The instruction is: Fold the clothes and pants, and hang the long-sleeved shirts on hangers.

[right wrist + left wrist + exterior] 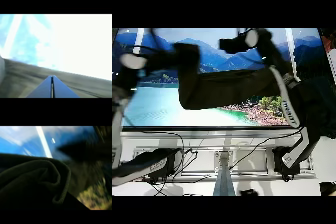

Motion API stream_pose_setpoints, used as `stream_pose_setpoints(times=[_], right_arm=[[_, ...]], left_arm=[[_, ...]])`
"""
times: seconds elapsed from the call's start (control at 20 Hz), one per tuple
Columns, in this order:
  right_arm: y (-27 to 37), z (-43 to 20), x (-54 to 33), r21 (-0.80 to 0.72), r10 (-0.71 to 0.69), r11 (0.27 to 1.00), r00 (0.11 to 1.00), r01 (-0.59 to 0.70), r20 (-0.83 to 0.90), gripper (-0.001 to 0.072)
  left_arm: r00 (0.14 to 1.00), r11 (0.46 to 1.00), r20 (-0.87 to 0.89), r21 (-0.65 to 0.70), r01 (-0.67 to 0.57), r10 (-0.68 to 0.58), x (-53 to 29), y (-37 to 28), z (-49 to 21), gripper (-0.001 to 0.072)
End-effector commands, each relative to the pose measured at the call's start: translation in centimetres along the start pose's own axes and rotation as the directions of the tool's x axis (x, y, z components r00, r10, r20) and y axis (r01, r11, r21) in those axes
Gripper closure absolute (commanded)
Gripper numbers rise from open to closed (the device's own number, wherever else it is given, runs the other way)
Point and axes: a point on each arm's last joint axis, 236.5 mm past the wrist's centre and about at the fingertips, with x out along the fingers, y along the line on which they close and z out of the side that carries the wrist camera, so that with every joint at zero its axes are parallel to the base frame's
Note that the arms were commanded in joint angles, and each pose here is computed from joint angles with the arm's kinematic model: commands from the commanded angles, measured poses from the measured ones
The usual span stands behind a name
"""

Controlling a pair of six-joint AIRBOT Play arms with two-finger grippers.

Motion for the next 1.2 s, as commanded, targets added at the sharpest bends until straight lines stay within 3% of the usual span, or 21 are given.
stream_pose_setpoints(times=[0.0, 0.05, 0.1, 0.3, 0.4, 0.45, 0.6, 0.8, 0.85, 0.9, 0.95, 1.15], right_arm=[[-9.1, 0.5, -3.7, 0.113, -0.111, 0.987, 0.991, 0.118, -0.069, 0.0685], [-10.8, 0.3, -4.4, 0.133, -0.128, 0.981, 0.988, 0.139, -0.088, 0.0685], [-12.2, 0.1, -4.9, 0.131, -0.141, 0.979, 0.984, 0.154, -0.104, 0.0685], [-14.9, -0.8, -6.0, 0.083, -0.166, 0.980, 0.974, 0.180, -0.153, 0.0685], [-14.8, -0.8, -6.0, 0.068, -0.165, 0.982, 0.975, 0.176, -0.152, 0.0685], [-14.7, -0.7, -6.0, 0.065, -0.163, 0.982, 0.975, 0.175, -0.150, 0.0685], [-14.3, -0.7, -5.8, 0.063, -0.155, 0.984, 0.977, 0.165, -0.146, 0.0685], [-13.5, -0.2, -5.4, 0.053, -0.148, 0.986, 0.981, 0.155, -0.123, 0.0685], [-13.2, -0.1, -5.3, 0.049, -0.143, 0.987, 0.983, 0.150, -0.116, 0.0685], [-12.9, 0.0, -5.1, 0.045, -0.140, 0.988, 0.984, 0.146, -0.112, 0.0685], [-12.4, 0.1, -5.0, 0.038, -0.136, 0.989, 0.985, 0.140, -0.107, 0.0685], [-10.4, -0.1, -4.3, 0.007, -0.119, 0.993, 0.988, 0.120, -0.103, 0.0685]], left_arm=[[0.960, 0.993, -0.259, 0.010, 0.115, -0.108, 7.2, -5.0, -9.7, 0.0305], [0.950, 0.992, -0.291, 0.007, 0.126, -0.118, 7.5, -5.4, -10.8, 0.0120], [0.944, 0.991, -0.306, 0.007, 0.130, -0.122, 7.4, -5.4, -11.2, 0.0091], [0.973, 0.997, -0.221, -0.046, 0.061, -0.069, 3.5, -0.4, -6.3, 0.0093], [0.982, 0.997, -0.186, -0.076, -0.032, 0.018, -0.4, 4.9, -3.9, 0.0096], [0.979, 0.990, -0.186, -0.099, -0.103, 0.083, -2.6, 8.0, -3.4, 0.0145], [0.935, 0.926, -0.233, -0.206, -0.318, 0.269, -9.1, 17.5, -5.0, 0.0177], [0.902, 0.834, -0.298, -0.369, -0.410, 0.312, -11.1, 23.2, -12.3, 0.0175], [0.897, 0.828, -0.317, -0.375, -0.416, 0.308, -10.6, 23.5, -14.2, 0.0140], [0.905, 0.839, -0.314, -0.372, -0.396, 0.288, -9.6, 23.2, -15.6, 0.0038], [0.918, 0.856, -0.291, -0.367, -0.366, 0.268, -8.4, 22.6, -16.2, 0.0002], [0.924, 0.861, -0.260, -0.358, -0.361, 0.280, -4.1, 23.1, -17.3, 0.0014]])
